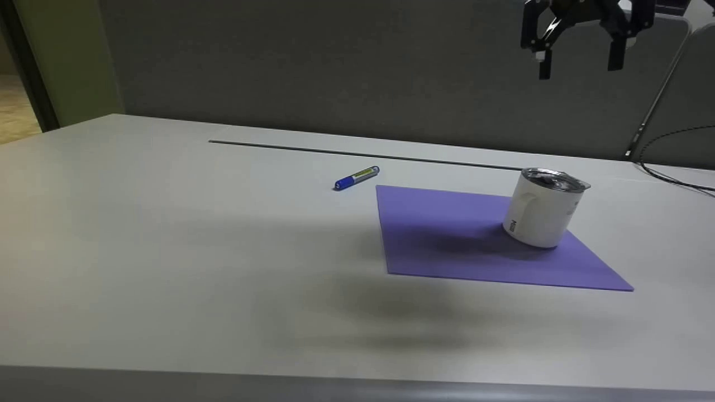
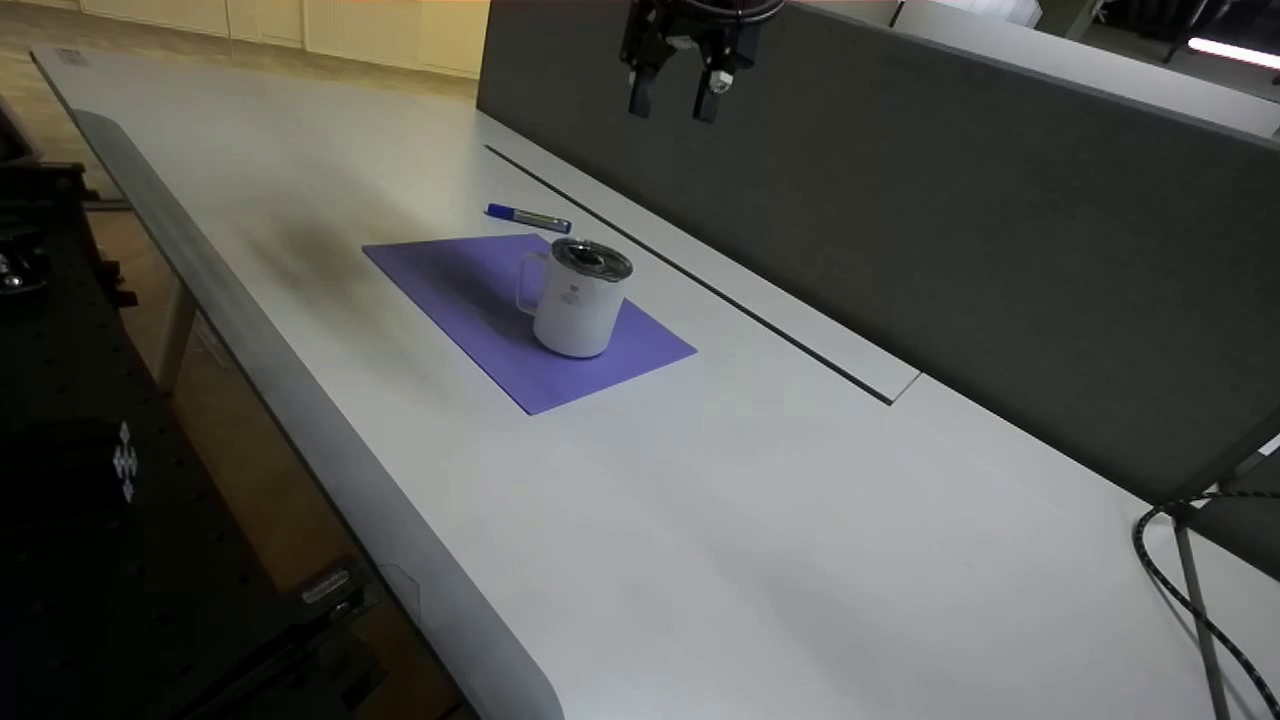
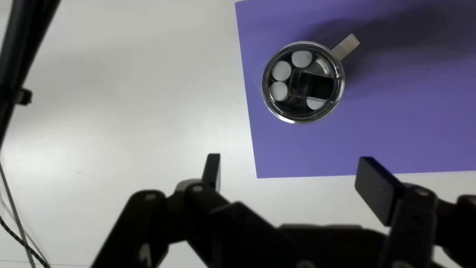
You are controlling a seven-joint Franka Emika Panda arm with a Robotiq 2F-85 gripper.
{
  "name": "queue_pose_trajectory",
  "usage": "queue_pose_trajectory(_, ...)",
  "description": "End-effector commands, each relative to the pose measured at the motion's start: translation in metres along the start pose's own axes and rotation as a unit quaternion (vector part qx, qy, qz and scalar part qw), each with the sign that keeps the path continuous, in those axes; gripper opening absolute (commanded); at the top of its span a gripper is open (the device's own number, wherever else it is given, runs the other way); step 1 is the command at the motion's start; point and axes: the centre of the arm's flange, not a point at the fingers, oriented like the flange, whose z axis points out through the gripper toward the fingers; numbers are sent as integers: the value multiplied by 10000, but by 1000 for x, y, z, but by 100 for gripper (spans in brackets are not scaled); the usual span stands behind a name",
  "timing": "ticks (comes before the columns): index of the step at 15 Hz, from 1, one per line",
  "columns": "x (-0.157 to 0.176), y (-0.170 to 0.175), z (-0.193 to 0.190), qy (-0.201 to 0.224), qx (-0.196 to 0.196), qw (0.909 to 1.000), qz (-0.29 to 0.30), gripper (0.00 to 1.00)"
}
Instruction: Close the lid
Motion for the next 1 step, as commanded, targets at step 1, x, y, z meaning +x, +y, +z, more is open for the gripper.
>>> queue_pose_trajectory(1, 0, 0, 0, -2, -1, 10000, -6, 93)
